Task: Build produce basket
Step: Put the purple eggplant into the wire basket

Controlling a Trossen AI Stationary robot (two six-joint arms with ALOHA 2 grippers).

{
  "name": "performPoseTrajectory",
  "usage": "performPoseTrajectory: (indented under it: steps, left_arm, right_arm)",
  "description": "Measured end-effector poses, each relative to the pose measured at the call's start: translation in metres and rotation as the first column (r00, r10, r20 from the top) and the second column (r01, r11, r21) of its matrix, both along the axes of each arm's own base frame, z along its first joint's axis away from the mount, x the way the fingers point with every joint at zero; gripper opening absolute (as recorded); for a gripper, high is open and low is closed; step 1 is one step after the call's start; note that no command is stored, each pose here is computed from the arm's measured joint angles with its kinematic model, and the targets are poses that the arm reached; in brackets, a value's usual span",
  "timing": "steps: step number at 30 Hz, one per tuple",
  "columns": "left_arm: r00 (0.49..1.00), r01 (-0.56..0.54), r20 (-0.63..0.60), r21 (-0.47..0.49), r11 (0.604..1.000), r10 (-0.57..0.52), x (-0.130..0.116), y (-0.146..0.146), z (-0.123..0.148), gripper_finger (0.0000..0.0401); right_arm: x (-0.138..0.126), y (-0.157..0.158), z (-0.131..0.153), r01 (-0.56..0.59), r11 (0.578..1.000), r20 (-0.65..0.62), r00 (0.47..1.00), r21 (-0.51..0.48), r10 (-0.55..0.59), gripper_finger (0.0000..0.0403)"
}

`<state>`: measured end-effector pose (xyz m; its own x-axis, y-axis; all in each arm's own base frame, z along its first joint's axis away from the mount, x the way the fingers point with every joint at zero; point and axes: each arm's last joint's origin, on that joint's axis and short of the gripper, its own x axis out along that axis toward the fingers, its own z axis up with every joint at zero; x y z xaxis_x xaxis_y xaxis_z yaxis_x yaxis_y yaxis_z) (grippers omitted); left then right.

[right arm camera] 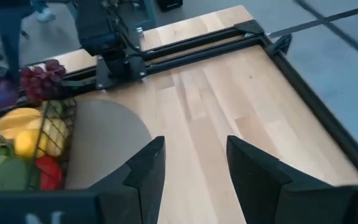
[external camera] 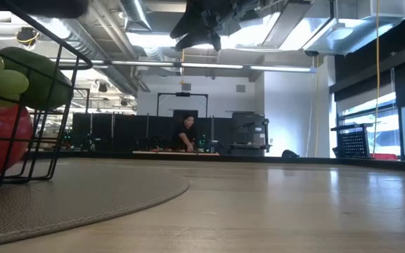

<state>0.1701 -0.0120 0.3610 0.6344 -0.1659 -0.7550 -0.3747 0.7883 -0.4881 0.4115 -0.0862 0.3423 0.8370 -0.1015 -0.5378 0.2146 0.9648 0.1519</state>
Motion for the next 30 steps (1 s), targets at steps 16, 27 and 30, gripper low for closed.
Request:
performPoseTrajectory:
  steps: [16, 27, 30]
  left_arm:
    - [0.967, 0.22, -0.108, -0.102, 0.97, -0.231, -0.018, -0.077, -0.019, 0.0127]
    - [0.964, 0.246, -0.075, -0.117, 0.962, -0.255, -0.018, -0.106, -0.065, 0.0127]
    - [0.96, 0.256, -0.085, -0.116, 0.96, -0.266, -0.02, -0.108, -0.073, 0.0127]
  right_arm:
    - [0.003, 0.017, 0.006, -0.432, 0.9, 0.13, 0.897, 0.051, 0.423, 0.0163]
    - [0.005, 0.027, 0.007, -0.454, 0.89, 0.131, 0.886, 0.053, 0.444, 0.0163]
    - [0.006, 0.03, 0.007, -0.461, 0.886, 0.132, 0.882, 0.053, 0.452, 0.0163]
